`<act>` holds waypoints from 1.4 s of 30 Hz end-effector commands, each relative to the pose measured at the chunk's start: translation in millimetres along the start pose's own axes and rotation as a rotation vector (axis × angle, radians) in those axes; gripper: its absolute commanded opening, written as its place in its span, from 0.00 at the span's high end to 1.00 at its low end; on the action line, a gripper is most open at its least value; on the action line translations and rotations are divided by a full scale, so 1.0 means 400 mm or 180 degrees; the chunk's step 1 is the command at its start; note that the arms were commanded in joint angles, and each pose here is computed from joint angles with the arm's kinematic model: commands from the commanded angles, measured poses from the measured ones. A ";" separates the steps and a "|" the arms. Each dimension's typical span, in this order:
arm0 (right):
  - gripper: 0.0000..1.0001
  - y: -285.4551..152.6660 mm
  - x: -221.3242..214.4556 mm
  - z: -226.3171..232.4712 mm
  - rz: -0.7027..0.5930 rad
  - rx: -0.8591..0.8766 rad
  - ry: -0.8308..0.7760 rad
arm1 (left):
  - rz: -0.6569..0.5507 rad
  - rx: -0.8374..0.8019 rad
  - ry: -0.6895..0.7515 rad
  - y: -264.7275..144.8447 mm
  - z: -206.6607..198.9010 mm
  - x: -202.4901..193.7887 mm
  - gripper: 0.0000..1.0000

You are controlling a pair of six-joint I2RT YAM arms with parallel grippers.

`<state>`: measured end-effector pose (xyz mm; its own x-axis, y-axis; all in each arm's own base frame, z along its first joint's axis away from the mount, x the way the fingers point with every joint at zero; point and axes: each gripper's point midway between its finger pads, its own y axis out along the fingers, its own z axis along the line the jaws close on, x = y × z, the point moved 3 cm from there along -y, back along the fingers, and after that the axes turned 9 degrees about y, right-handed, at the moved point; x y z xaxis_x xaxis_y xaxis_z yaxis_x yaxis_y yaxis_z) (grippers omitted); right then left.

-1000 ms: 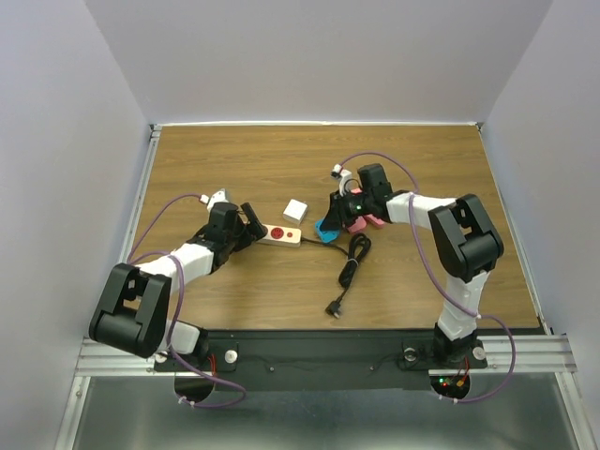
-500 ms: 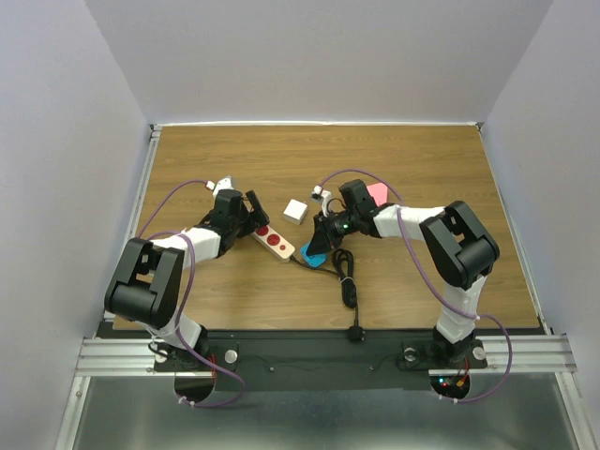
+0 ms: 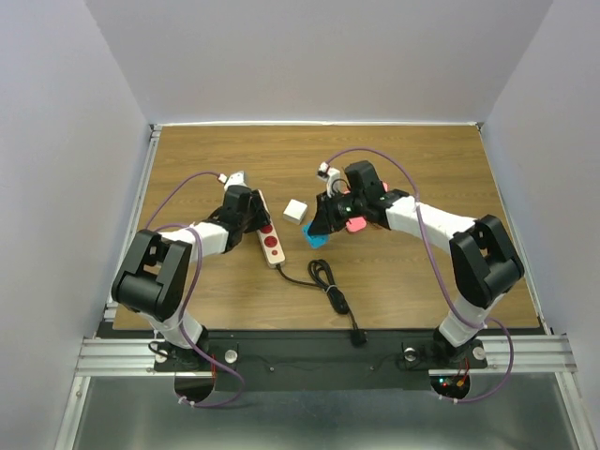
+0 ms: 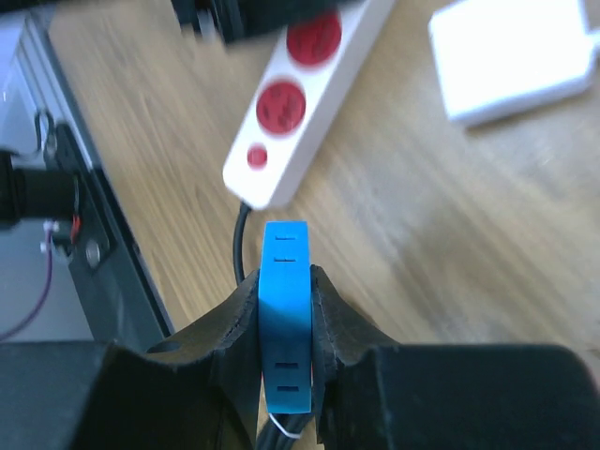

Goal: Insert the plug

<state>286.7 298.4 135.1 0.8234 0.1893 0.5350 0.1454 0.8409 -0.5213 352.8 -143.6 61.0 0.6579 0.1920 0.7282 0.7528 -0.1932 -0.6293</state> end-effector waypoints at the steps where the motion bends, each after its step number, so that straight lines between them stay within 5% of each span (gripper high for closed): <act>1: 0.99 -0.018 0.086 0.024 -0.0253 -0.0278 0.0071 | 0.0530 -0.0284 0.0191 -0.015 -0.069 -0.119 0.46; 4: 1.00 -0.001 0.117 0.027 -0.0315 -0.0398 0.0110 | 0.0492 -0.0347 0.0170 -0.027 -0.098 -0.119 0.43; 12: 0.99 0.060 0.124 0.059 -0.0266 -0.0663 0.0386 | 0.0315 -0.0428 0.0268 -0.063 -0.114 -0.070 0.16; 14: 1.00 0.064 0.123 0.066 -0.0257 -0.0786 0.0466 | 0.0308 -0.0487 0.0294 -0.070 -0.121 -0.065 0.01; 27: 1.00 0.119 0.087 0.129 -0.0201 -0.1011 0.0710 | -0.0331 0.0411 -0.0129 -0.131 0.070 0.058 0.01; 42: 1.00 0.198 0.076 0.111 -0.0040 -0.1266 0.0729 | -0.0679 0.0465 -0.0404 -0.174 0.121 0.108 0.01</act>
<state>290.0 382.7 118.5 0.9314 0.0552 0.3597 0.2686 0.5625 -0.7820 327.7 -75.5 114.3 0.5131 0.3185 0.7970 0.8399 0.0047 -0.5426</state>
